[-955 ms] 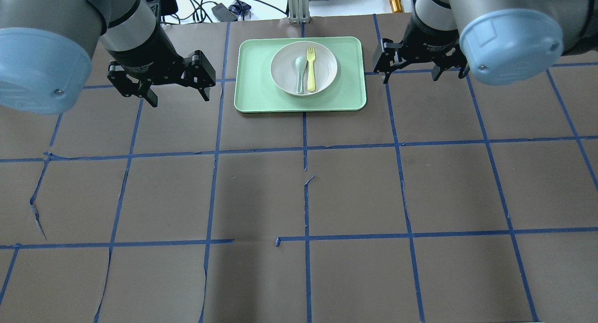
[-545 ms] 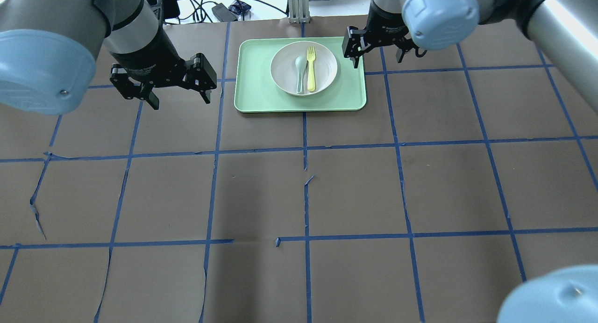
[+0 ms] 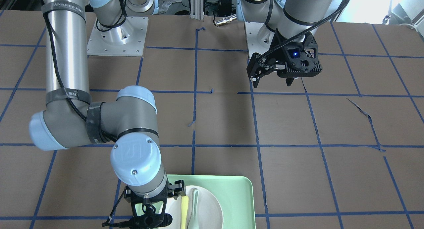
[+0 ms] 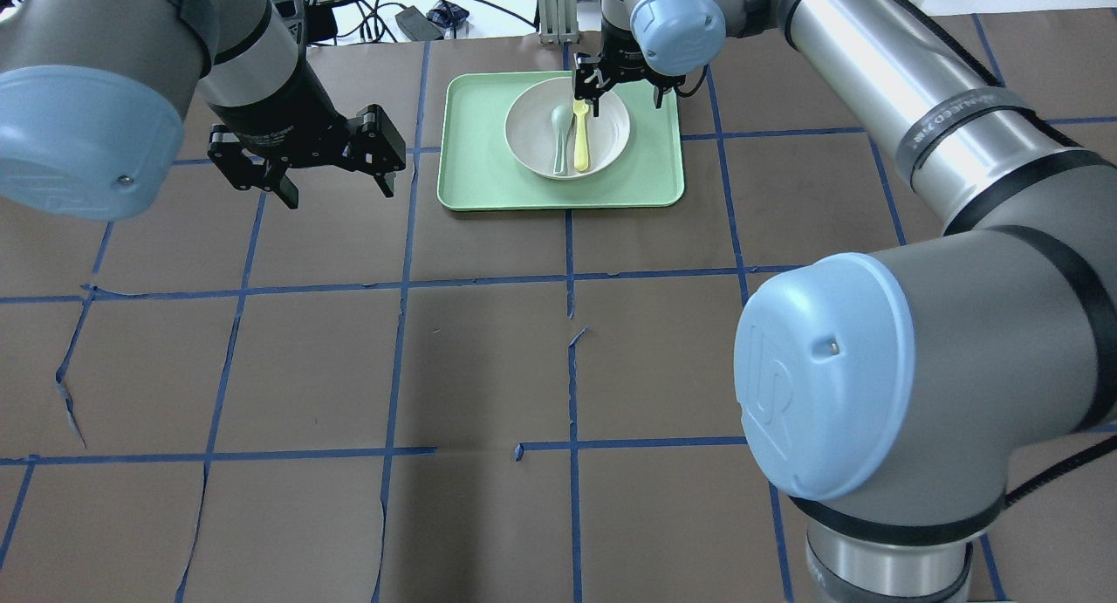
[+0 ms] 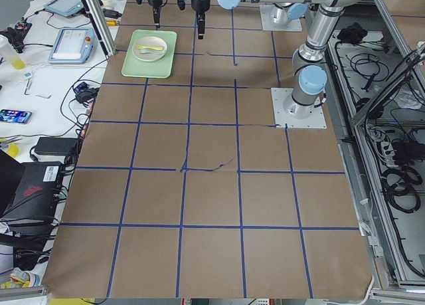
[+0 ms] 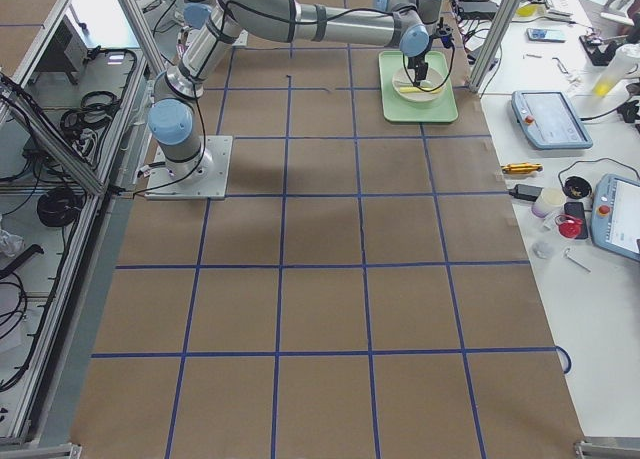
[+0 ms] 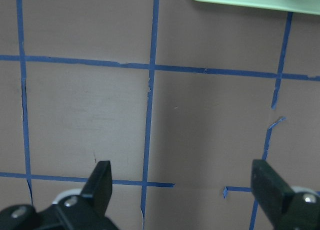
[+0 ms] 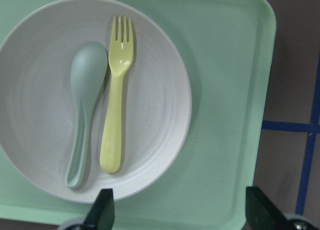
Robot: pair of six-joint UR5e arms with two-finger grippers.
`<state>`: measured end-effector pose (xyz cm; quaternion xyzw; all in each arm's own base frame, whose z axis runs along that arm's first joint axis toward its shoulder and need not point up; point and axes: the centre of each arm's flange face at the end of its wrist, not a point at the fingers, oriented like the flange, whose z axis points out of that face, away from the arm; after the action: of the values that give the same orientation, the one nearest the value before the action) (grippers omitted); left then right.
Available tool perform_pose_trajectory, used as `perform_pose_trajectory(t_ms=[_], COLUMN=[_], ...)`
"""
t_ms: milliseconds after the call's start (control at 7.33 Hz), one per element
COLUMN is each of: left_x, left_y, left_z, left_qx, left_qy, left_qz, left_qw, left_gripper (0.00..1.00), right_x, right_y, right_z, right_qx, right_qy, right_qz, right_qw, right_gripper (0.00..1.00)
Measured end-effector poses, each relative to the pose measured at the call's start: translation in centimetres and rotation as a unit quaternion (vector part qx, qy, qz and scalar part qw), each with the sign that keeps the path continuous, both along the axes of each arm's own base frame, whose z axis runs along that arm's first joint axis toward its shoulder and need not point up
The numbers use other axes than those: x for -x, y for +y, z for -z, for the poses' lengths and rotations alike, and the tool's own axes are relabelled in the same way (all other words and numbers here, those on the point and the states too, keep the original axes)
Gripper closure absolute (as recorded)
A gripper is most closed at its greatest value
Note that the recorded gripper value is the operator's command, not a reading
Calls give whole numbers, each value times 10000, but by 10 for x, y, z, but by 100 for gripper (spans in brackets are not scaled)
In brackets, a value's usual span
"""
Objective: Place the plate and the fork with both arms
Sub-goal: 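Move the right gripper over the plate and lower onto the yellow fork, then close the right gripper on the yellow fork and lift it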
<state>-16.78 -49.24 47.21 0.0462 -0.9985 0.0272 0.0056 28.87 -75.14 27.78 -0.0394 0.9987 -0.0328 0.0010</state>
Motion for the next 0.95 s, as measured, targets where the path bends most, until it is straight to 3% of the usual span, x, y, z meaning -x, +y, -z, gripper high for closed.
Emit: perform_pose_trajectory(t_ms=[136,682,955], left_x=[0,0,0], left_y=[0,0,1], left_z=[-2,-1,0], left_qx=[21,14,2], left_qy=[8,4,3], left_qz=[-5,9,18], left_qw=[10000,10000,10000], left_gripper=[0,0,0], right_x=[-6,-27,-34], right_y=[-10,-26,-29], right_z=[20,55,69], right_qx=[3,196,189], right_qy=[-95,-435,-478], right_qz=[170,423,438], right_qw=[9998,9980,9977], right_gripper=[42,45,52])
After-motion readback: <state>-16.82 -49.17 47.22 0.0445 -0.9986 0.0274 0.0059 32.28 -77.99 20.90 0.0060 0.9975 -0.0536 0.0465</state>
